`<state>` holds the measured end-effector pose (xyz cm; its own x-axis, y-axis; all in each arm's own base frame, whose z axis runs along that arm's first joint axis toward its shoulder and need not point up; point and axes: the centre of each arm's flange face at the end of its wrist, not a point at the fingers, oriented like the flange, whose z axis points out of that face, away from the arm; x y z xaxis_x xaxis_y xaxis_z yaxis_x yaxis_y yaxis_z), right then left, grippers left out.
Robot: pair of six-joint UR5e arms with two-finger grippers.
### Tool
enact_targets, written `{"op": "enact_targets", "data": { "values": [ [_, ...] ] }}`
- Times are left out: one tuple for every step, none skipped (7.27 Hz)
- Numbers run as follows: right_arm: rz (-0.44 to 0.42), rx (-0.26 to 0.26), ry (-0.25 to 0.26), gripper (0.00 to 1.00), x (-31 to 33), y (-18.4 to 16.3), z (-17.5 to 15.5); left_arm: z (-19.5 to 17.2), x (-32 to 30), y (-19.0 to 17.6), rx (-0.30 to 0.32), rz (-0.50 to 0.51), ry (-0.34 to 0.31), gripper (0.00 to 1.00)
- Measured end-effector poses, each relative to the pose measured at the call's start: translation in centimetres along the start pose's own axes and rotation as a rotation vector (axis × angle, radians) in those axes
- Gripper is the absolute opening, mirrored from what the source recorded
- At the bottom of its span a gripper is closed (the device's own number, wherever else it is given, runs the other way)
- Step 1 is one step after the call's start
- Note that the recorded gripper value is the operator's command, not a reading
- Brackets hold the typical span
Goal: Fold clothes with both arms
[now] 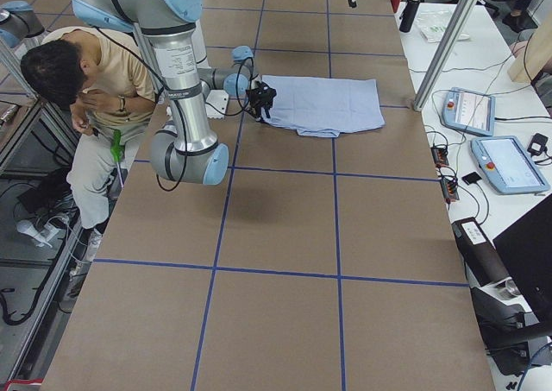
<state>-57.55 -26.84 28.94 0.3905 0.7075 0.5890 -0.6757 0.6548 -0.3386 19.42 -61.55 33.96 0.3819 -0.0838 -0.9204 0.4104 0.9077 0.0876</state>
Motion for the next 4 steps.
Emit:
{"op": "enact_targets", "data": {
  "values": [
    [0.001,-0.001,-0.001,0.00,-0.03,0.04,-0.04,0.01,-0.05,0.01,0.000,0.000,-0.001,0.62],
    [0.001,-0.002,-0.002,0.00,-0.09,0.05,-0.09,-0.02,-0.01,0.02,0.000,0.000,0.000,0.62],
    [0.002,-0.004,-0.007,0.00,-0.21,0.03,-0.34,-0.07,0.14,-0.01,0.001,0.001,0.002,0.62],
    [0.003,-0.009,-0.015,0.00,-0.41,0.01,-0.84,-0.09,0.19,-0.02,0.002,0.001,0.003,0.63]
  ]
}}
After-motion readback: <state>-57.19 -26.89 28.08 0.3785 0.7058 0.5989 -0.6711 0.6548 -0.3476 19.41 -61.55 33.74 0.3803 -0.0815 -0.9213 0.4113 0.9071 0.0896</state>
